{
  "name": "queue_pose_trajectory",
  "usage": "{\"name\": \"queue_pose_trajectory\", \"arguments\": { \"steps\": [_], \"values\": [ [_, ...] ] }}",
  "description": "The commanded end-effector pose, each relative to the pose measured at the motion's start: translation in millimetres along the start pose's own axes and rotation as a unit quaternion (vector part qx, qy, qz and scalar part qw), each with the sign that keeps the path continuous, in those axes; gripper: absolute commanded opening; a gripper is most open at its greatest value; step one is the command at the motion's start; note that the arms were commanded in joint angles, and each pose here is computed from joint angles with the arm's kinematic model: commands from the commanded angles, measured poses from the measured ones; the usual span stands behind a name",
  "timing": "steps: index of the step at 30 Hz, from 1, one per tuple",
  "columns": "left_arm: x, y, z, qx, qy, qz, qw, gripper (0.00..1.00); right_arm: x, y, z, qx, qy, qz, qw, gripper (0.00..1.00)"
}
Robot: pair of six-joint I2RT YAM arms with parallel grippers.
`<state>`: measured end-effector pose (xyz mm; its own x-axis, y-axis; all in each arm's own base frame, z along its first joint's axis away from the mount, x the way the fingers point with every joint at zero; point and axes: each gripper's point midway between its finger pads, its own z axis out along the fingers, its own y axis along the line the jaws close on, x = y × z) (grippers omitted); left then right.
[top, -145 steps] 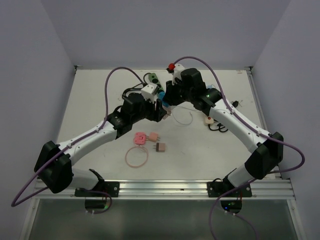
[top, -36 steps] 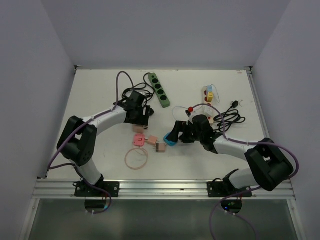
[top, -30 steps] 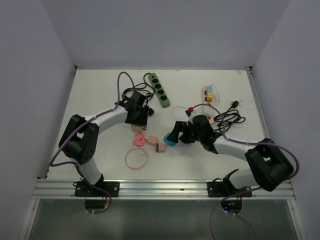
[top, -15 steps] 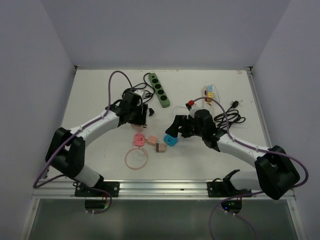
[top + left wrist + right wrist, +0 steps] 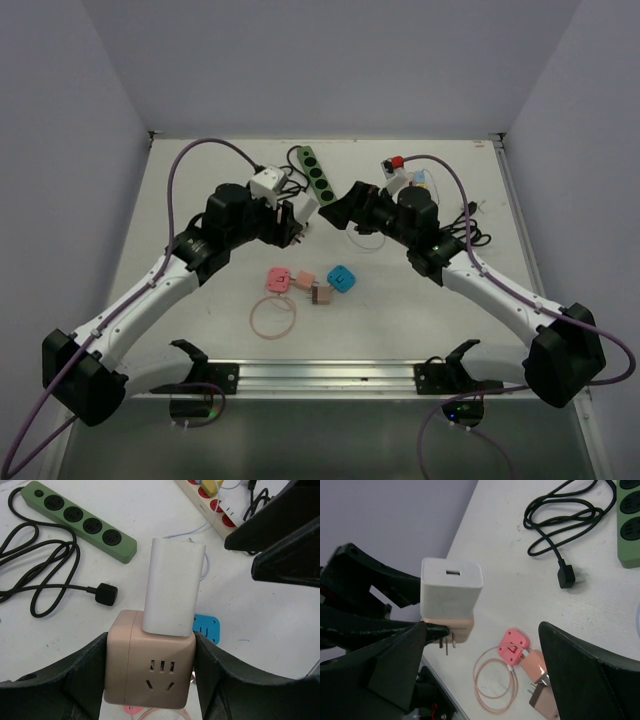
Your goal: Pull the plug off the socket
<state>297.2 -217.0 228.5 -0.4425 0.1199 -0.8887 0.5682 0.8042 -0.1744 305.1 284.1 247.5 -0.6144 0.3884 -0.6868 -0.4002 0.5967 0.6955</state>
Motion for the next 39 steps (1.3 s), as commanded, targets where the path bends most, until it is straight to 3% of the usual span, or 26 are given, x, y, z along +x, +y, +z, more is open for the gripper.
{"name": "queue_pose_trajectory", "arguments": {
  "steps": [1,17,23,26,29,33,34,37,39],
  "values": [
    [-37,-14,-11,0.035,-0.084,0.05,0.995,0.0,-39,38,0,-0.033,-0.058,0.033,0.997,0.99],
    [-28,-11,-23,0.029,-0.123,0.072,0.989,0.0,0,61,44,-0.056,0.0,0.035,0.998,0.98],
    [-23,-11,-24,0.029,-0.124,0.068,0.989,0.0,12,65,51,-0.068,0.015,0.038,0.997,0.92],
    [-23,-11,-22,0.03,-0.122,0.068,0.99,0.0,11,70,51,-0.076,0.011,0.038,0.996,0.83],
    [-23,-11,-22,0.03,-0.122,0.069,0.99,0.0,8,75,50,-0.085,0.007,0.038,0.996,0.68],
    [-24,-9,-23,0.024,-0.124,0.07,0.99,0.0,0,73,45,-0.078,-0.012,0.034,0.996,0.38],
    [-23,-8,-23,0.022,-0.124,0.069,0.99,0.0,-2,73,44,-0.076,-0.015,0.034,0.996,0.23],
    [-22,-7,-24,0.019,-0.12,0.072,0.99,0.0,-14,66,36,-0.057,-0.034,0.029,0.997,0.0],
    [-21,-4,-24,0.011,-0.115,0.076,0.99,0.0,-26,60,29,-0.046,-0.048,0.029,0.997,0.0]
  ]
}}
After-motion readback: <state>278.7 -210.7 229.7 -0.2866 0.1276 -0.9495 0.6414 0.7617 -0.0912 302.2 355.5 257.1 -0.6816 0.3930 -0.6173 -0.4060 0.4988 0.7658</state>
